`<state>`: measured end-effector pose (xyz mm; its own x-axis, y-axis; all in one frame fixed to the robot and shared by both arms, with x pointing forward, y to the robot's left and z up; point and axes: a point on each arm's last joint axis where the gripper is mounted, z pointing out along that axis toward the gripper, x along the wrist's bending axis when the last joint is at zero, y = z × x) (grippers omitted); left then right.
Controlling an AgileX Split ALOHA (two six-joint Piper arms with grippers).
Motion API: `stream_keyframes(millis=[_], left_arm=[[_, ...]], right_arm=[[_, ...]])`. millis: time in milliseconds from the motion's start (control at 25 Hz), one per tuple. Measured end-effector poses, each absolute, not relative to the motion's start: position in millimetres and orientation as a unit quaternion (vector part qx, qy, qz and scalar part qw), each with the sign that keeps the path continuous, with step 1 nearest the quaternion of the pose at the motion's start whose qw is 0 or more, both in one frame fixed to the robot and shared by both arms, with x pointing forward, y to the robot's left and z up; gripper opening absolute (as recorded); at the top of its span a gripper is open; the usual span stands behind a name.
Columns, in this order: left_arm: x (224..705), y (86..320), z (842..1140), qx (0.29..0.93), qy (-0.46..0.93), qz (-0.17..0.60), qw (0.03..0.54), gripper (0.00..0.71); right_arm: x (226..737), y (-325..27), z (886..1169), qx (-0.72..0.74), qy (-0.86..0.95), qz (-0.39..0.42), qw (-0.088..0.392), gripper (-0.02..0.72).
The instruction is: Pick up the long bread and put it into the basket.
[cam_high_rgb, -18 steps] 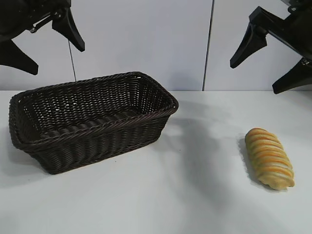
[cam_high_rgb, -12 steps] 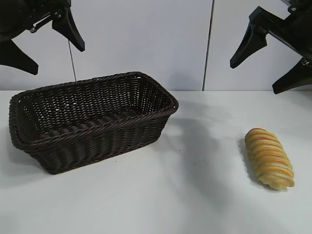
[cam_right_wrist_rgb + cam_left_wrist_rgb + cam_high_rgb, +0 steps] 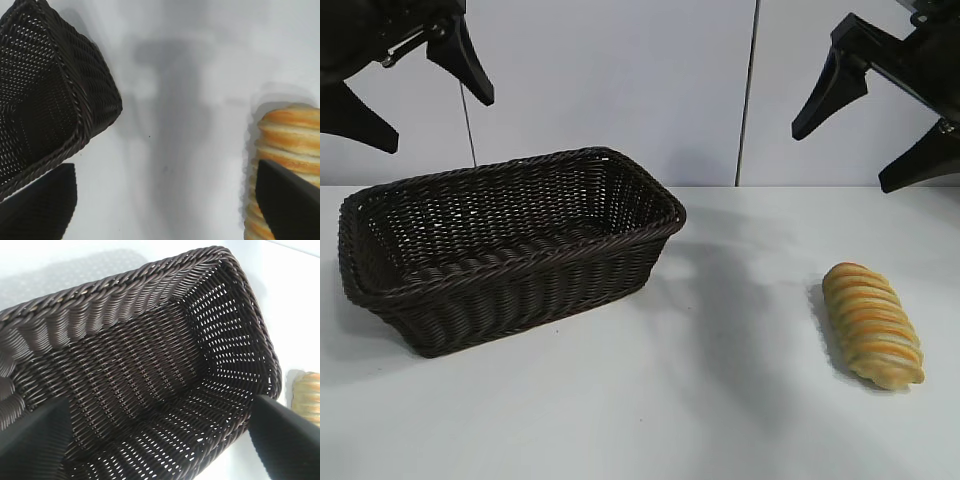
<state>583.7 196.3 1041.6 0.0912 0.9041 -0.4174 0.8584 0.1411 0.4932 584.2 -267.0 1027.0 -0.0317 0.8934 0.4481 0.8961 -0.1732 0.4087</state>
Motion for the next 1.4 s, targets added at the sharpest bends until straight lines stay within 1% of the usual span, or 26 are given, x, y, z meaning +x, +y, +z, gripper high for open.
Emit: stream_keyframes(millis=[360,440,560,720,840,1000,1120,1200,1240,1280,1360,1400], left_arm=[[584.6,197.4,1041.7,0.655,0.672,0.04,0.343,0.695],[584.4,203.7,1040.0,0.651,0.683,0.041,0.328,0.695],[584.6,222.8,1034.7,0.632,0.718,0.055,0.288,0.695],[575.8,242.2,1012.6,0.62,0.747,0.074,0.227,0.695],[570.9,245.0,989.7,0.622,0.755,0.069,0.198,0.695],[579.5,244.3,951.9,0.625,0.762,0.05,0.161,0.695],[584.4,243.1,932.7,0.625,0.765,0.04,0.15,0.695],[586.1,241.8,926.6,0.623,0.766,0.034,0.152,0.691],[586.6,241.2,924.4,0.622,0.767,0.031,0.152,0.659],[587.2,240.7,922.1,0.62,0.769,0.028,0.153,0.596],[587.6,239.9,918.6,0.617,0.772,0.023,0.152,0.42],[587.9,239.6,917.3,0.615,0.774,0.021,0.153,0.307]], right_arm=[[584.3,-267.1,1027.0,-0.696,-0.643,-0.32,0.001,0.695],[584.5,-267.2,1027.1,-0.696,-0.642,-0.321,0.0,0.695],[584.7,-267.3,1027.1,-0.696,-0.642,-0.321,-0.001,0.695],[584.8,-267.3,1027.2,-0.696,-0.642,-0.322,-0.001,0.695],[584.8,-267.3,1027.2,-0.696,-0.642,-0.322,-0.001,0.695],[584.8,-267.3,1027.2,-0.696,-0.642,-0.322,-0.001,0.695],[584.9,-267.2,1027.3,-0.697,-0.641,-0.323,-0.001,0.695],[585.1,-267.3,1027.3,-0.697,-0.64,-0.323,-0.002,0.695],[585.2,-267.4,1027.3,-0.697,-0.64,-0.323,-0.002,0.695],[585.2,-267.4,1027.3,-0.697,-0.64,-0.323,-0.002,0.695],[585.3,-267.5,1027.4,-0.697,-0.64,-0.324,-0.003,0.695],[585.4,-267.5,1027.4,-0.697,-0.64,-0.324,-0.004,0.695]])
